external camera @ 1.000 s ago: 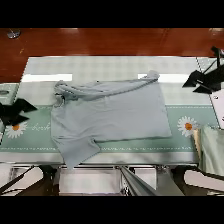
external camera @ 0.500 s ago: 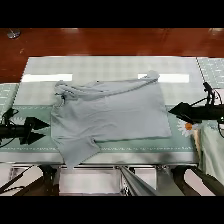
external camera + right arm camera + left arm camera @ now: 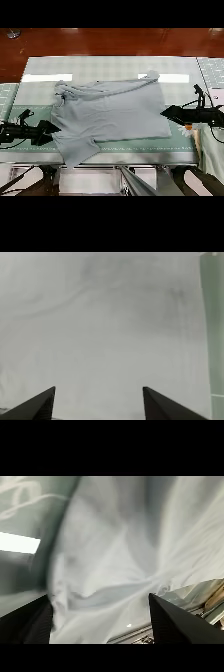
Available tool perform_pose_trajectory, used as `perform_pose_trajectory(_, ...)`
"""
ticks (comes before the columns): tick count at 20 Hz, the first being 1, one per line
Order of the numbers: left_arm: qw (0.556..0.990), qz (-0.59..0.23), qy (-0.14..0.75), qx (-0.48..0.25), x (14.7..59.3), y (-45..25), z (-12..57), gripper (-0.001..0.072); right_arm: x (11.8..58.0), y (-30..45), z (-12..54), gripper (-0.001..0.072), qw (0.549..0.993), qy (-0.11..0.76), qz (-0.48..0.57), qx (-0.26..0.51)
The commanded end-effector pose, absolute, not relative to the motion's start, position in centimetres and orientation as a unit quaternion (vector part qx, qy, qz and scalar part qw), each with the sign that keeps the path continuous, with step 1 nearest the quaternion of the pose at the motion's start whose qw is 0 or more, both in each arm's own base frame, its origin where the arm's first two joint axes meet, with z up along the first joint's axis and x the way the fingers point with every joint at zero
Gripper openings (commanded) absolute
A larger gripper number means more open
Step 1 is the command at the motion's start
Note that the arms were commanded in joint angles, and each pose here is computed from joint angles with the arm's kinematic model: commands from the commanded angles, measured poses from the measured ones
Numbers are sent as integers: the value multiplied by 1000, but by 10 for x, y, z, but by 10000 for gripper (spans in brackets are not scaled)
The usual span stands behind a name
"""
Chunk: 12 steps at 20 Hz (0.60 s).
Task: Fold the shirts.
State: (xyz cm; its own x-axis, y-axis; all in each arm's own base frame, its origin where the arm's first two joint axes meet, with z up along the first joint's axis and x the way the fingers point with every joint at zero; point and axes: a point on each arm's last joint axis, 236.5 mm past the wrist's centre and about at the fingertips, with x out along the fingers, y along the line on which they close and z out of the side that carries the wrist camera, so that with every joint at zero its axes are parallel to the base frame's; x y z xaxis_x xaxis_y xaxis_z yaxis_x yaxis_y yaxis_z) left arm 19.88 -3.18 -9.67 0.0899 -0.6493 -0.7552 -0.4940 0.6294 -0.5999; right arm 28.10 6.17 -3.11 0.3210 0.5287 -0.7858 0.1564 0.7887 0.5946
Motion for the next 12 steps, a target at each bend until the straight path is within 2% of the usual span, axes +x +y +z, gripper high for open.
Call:
perform_pose_trajectory(1,635,-63,669,-382,209,-35,-111,523,294,45,-28,622,765,551,83,322)
perform_pose_trajectory(2,642,-80,669,-366,209,-37,-109,21,296,26,-26,622,767,547,59,330)
perform_pose_trajectory(4,648,-95,667,-355,212,-36,-105,20,282,-14,-34,621,756,558,-2,341)
perform_pose_trajectory(7,651,-95,664,-356,215,-36,-103,20,227,-36,-67,621,695,629,-73,341)
perform_pose_trajectory(9,652,-94,663,-355,215,-35,-104,20,213,-16,-80,621,672,646,-59,358)
perform_pose_trajectory(12,652,-94,663,-356,215,-35,-104,20,211,7,-90,621,669,661,-32,339)
